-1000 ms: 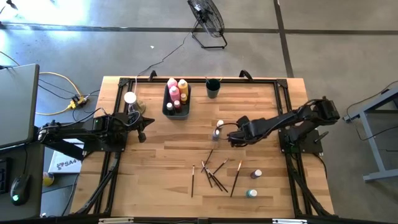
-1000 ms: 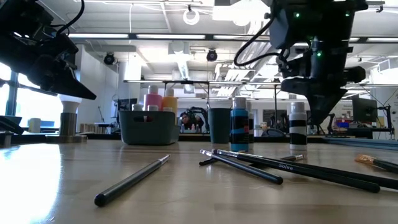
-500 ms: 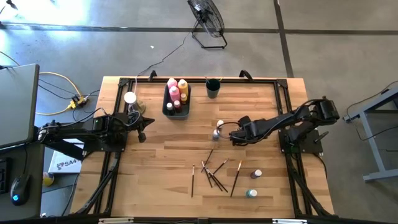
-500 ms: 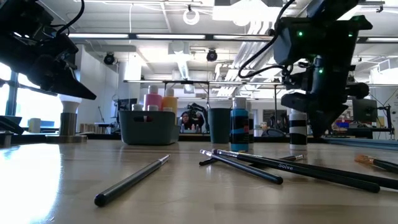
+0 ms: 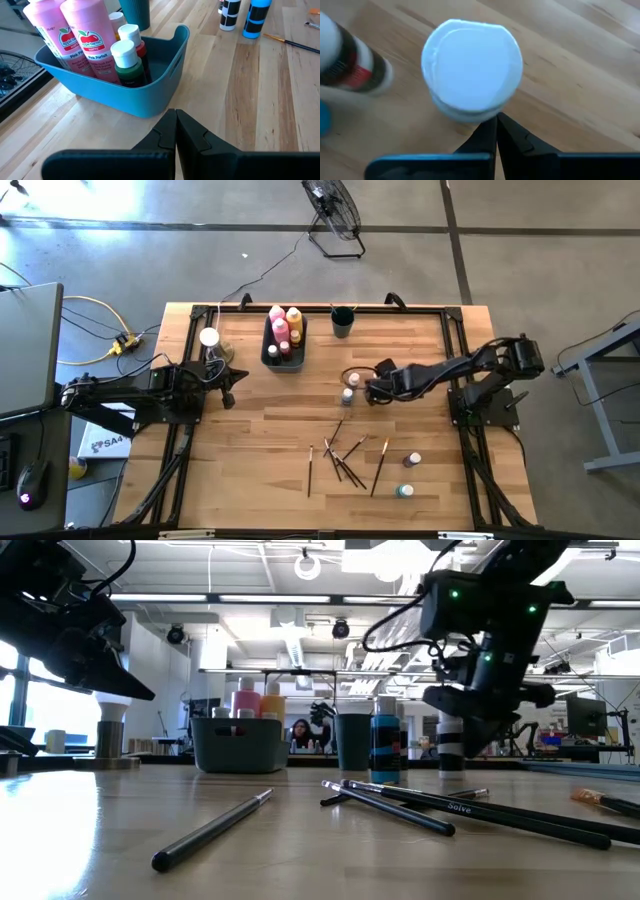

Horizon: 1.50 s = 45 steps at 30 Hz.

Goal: Pick & Place Paint Supplies
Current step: Adjust the paint bottles

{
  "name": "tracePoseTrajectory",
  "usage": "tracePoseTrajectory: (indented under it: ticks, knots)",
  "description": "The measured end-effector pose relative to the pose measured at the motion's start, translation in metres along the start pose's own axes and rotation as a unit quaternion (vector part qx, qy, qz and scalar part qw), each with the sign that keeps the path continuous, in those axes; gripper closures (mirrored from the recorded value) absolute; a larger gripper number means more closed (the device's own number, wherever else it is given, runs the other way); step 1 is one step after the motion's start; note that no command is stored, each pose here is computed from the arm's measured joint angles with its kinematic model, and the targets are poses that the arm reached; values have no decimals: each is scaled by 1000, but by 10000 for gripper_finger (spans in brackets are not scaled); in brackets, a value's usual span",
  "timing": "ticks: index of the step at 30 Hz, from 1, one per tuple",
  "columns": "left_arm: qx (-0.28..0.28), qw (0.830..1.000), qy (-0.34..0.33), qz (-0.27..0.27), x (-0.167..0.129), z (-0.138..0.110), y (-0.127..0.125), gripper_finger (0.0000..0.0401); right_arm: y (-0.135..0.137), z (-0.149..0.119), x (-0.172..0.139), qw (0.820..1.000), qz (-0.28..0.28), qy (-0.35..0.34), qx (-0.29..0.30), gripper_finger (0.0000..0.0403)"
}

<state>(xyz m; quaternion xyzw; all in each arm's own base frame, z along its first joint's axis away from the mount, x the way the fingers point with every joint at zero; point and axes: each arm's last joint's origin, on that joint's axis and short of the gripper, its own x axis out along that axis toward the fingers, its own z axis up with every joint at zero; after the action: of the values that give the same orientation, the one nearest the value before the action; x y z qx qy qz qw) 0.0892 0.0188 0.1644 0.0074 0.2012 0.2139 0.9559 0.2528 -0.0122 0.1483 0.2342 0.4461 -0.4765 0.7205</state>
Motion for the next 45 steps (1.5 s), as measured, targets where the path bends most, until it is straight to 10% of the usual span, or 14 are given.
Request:
tracePoseTrajectory:
  ticks: [33, 45]
  knots:
    - [0, 1000, 1, 0, 0, 0, 0, 401, -3, 21, 14, 999, 41, 22, 3, 400]
    - [0, 1000, 0, -1, 0, 0, 0, 401, -28, 6, -52, 990, 81, 88, 75, 400]
